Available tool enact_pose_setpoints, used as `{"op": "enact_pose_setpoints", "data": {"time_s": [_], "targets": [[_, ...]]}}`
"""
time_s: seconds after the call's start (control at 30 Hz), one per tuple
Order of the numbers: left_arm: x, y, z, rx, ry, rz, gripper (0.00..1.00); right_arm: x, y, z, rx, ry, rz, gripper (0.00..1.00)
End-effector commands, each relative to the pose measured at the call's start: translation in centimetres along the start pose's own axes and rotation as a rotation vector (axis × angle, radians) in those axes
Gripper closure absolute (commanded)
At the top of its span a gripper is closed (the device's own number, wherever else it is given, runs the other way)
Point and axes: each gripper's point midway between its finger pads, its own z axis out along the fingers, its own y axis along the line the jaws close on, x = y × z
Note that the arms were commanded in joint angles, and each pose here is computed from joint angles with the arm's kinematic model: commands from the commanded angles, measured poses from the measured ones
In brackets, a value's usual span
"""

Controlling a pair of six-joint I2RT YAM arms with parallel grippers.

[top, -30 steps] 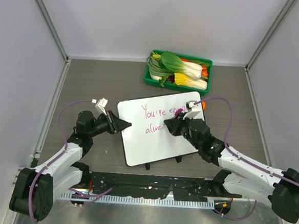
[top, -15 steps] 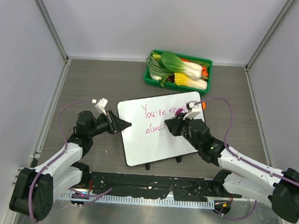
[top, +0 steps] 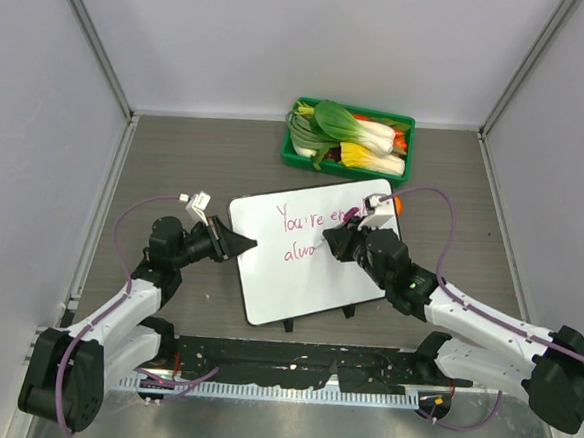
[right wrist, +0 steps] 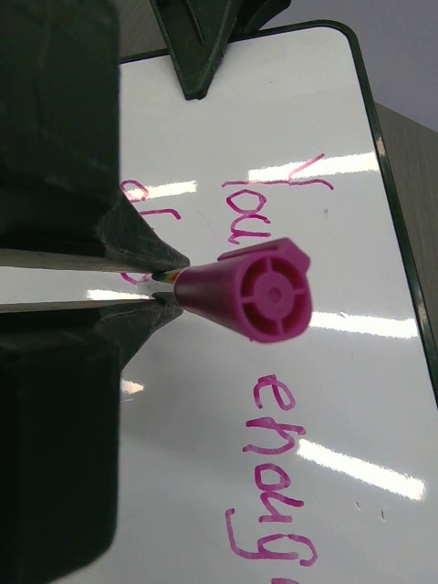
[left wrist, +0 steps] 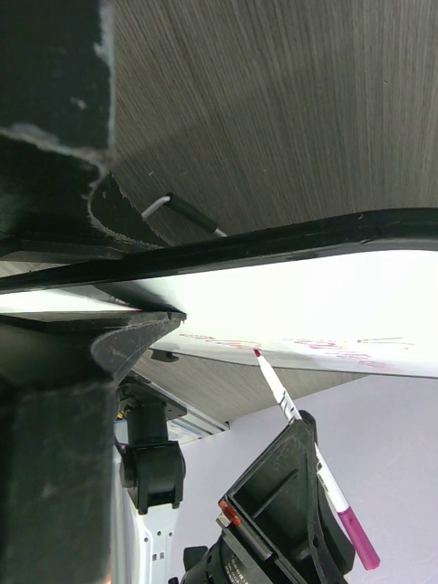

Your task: Write a sentence on the whiteboard

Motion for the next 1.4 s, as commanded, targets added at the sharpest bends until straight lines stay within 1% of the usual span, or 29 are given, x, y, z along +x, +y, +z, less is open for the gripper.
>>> {"op": "enact_pose_setpoints", "data": {"time_s": [0.0,0.47,0.63,0.8,0.9,1.07,1.37], "targets": [[0.7,4.4,-0.3,-0.168,0.003,0.119,1.0,-0.4,-0.9,0.3,0.05,-0.008,-0.025,0.99],[0.8,4.4,-0.2,-0.166,0.006,0.119,1.0,2.7,-1.9,-0.7,0.032,0.084,-0.051,0.99],[0.8,4.4,-0.2,-0.168,0.005,0.119,1.0,1.9,-1.6,-0.9,0.03,0.063,-0.046,0.99],[0.8,4.4,-0.2,-0.168,0.005,0.119,1.0,0.4,-0.5,-1.1,0.0,0.036,-0.037,0.99],[0.7,4.4,-0.2,-0.168,0.003,0.118,1.0,-1.0,0.3,-1.8,-0.034,-0.009,-0.012,0.99],[0.8,4.4,-0.2,-0.169,0.004,0.115,1.0,-2.9,0.6,-2.5,-0.029,-0.062,-0.001,0.99],[0.7,4.4,-0.3,-0.17,0.0,0.119,1.0,-3.3,0.4,-1.6,-0.002,-0.079,-0.01,0.99]]}}
